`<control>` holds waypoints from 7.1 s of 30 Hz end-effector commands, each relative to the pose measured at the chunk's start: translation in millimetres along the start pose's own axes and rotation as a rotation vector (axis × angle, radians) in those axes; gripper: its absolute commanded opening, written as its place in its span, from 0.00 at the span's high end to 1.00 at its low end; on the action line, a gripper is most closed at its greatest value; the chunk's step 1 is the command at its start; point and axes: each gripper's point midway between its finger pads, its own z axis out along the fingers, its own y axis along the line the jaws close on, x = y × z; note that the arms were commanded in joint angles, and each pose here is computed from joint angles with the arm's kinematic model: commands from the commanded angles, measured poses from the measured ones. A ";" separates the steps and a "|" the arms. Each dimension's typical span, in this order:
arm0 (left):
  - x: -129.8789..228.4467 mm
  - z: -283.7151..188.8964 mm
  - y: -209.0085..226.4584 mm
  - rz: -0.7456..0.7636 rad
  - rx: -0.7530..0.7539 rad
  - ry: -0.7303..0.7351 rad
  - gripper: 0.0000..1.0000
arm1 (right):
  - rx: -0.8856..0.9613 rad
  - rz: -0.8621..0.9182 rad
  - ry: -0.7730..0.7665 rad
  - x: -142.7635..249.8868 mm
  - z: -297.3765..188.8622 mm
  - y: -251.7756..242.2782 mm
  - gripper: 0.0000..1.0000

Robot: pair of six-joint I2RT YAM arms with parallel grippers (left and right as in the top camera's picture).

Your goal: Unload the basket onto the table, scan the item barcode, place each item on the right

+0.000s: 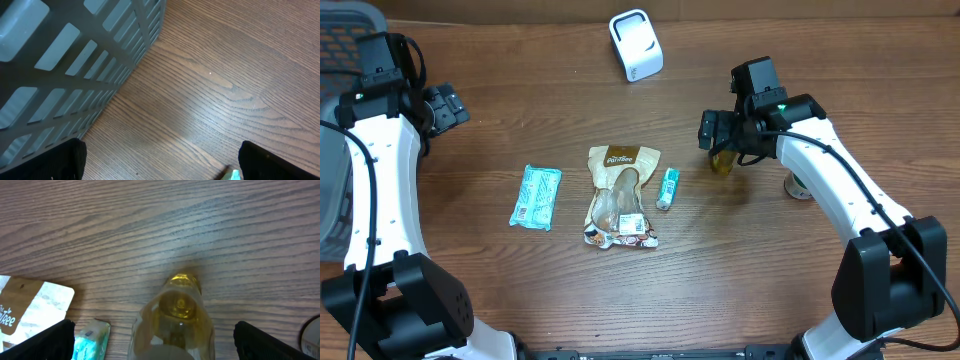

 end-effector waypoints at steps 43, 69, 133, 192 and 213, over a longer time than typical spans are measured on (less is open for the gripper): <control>-9.1 -7.1 5.7 -0.002 -0.010 -0.031 0.00 | 0.007 -0.004 -0.020 -4.4 2.4 -1.2 0.00; -9.1 -7.1 5.7 -0.002 -0.010 -0.031 0.01 | 0.006 -0.004 -0.024 -5.6 3.1 -0.9 0.00; -9.1 -7.1 5.7 -0.002 -0.010 -0.031 0.00 | -1.031 0.042 0.097 15.3 -194.4 30.9 0.86; -9.1 -7.1 5.7 -0.002 -0.010 -0.031 0.01 | -1.024 -0.036 0.162 48.1 -197.2 29.6 0.96; -9.1 -7.1 5.7 -0.002 -0.010 -0.031 0.00 | -1.009 -0.044 0.160 48.1 -194.8 28.1 0.96</control>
